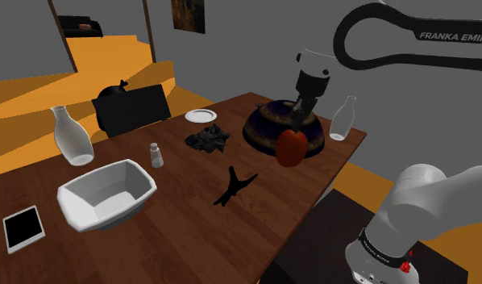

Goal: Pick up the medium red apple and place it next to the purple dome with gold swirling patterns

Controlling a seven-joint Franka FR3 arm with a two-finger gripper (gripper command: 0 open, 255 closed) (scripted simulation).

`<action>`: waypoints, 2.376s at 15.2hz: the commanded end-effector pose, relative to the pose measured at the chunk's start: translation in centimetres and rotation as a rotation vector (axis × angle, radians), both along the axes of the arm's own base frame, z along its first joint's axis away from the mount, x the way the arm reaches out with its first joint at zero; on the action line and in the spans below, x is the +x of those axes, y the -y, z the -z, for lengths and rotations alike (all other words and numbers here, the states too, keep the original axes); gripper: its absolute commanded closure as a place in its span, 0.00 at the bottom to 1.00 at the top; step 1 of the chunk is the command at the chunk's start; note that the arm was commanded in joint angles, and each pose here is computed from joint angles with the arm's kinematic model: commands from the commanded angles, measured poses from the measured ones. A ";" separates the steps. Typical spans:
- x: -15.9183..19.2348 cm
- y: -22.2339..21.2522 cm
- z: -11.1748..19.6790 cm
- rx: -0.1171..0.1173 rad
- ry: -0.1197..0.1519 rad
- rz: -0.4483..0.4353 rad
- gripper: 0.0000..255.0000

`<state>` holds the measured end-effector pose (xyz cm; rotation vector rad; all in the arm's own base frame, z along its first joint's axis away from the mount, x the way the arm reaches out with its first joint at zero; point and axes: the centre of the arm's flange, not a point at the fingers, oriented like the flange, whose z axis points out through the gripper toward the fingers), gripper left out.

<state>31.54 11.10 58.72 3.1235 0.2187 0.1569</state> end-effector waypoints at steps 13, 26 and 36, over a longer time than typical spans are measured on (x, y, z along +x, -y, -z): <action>-0.1 0.0 -7.5 0.000 0.000 0.000 1.00; -0.7 11.9 -9.3 0.000 0.000 0.000 1.00; -1.5 25.1 -9.3 0.000 0.000 0.000 1.00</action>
